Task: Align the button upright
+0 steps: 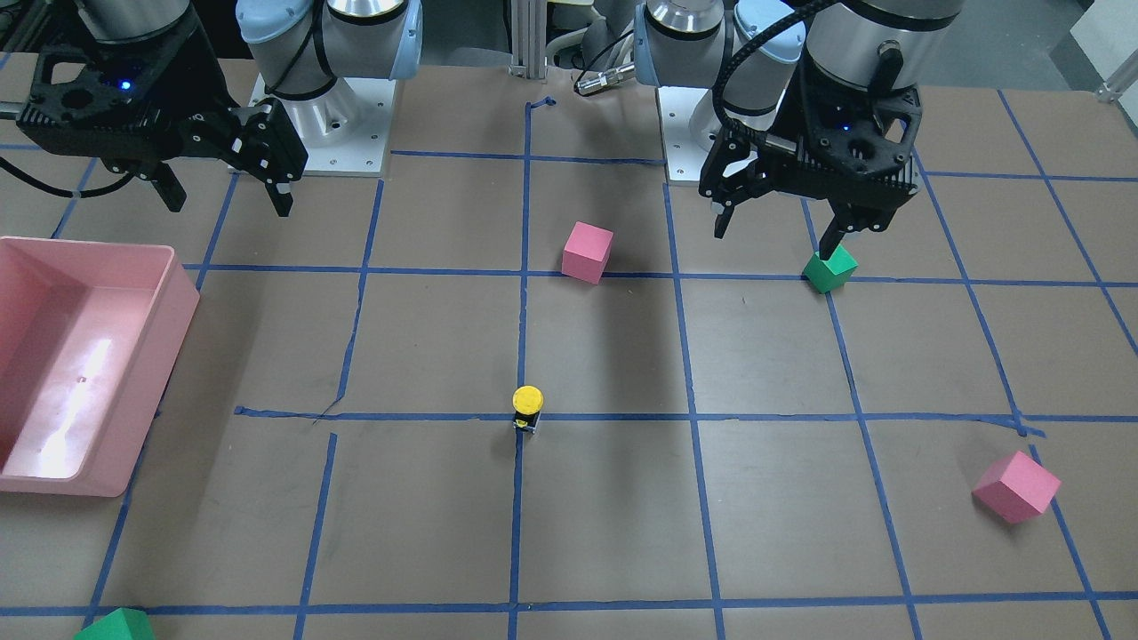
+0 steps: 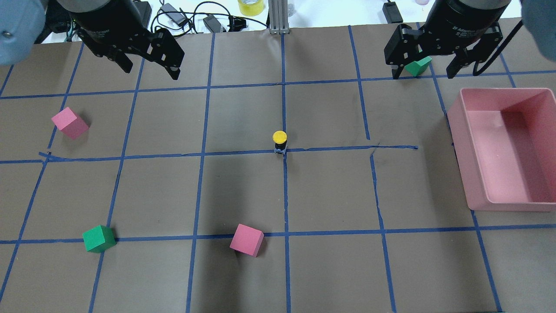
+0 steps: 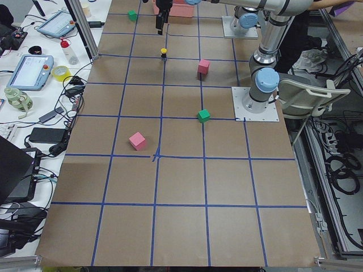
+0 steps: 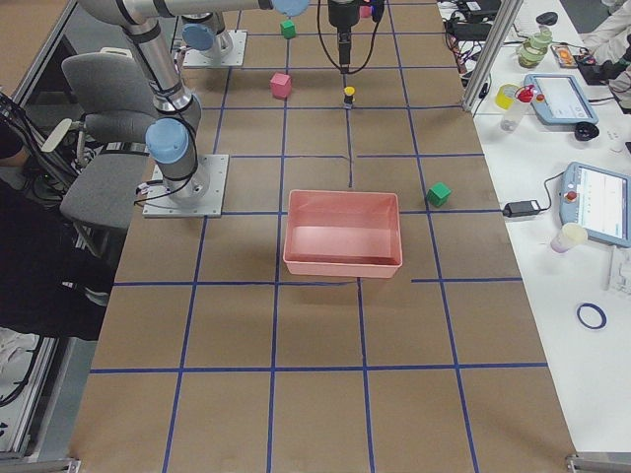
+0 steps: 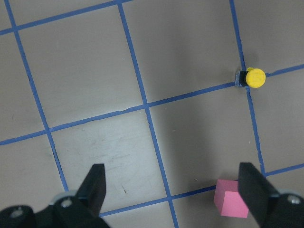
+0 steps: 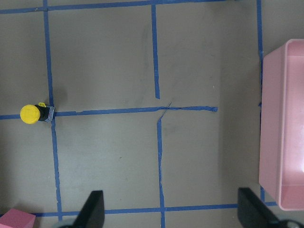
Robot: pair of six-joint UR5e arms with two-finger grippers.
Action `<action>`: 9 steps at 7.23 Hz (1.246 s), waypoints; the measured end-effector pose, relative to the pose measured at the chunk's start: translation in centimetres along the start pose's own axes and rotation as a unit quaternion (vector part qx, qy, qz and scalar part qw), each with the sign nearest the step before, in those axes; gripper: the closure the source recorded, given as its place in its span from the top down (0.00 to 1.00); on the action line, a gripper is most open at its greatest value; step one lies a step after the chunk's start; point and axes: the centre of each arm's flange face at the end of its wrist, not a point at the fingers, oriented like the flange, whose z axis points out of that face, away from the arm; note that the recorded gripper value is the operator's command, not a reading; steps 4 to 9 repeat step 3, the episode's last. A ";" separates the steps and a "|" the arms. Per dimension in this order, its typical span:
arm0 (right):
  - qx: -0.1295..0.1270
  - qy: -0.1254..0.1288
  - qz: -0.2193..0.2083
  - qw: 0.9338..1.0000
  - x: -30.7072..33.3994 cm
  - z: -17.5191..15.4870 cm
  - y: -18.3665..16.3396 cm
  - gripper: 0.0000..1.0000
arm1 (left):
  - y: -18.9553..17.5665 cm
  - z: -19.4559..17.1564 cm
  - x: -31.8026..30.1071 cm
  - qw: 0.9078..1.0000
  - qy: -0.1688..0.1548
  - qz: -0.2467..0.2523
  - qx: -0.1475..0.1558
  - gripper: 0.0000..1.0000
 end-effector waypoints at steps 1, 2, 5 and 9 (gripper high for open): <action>0.000 0.000 0.000 1.000 0.0 0.0 0.0 1.00 | 0.0 0.2 0.0 1.000 0.000 -0.016 -0.003 1.00; 0.000 0.000 0.000 1.000 0.0 0.0 0.0 1.00 | 0.1 0.5 0.1 0.999 0.002 -0.032 -0.006 1.00; 0.000 0.000 0.000 1.000 0.1 0.0 0.0 1.00 | 0.3 0.8 0.2 0.999 0.004 -0.042 -0.009 1.00; 0.000 0.000 0.000 1.000 0.1 0.0 0.0 1.00 | 0.3 0.8 0.2 0.999 0.004 -0.042 -0.009 1.00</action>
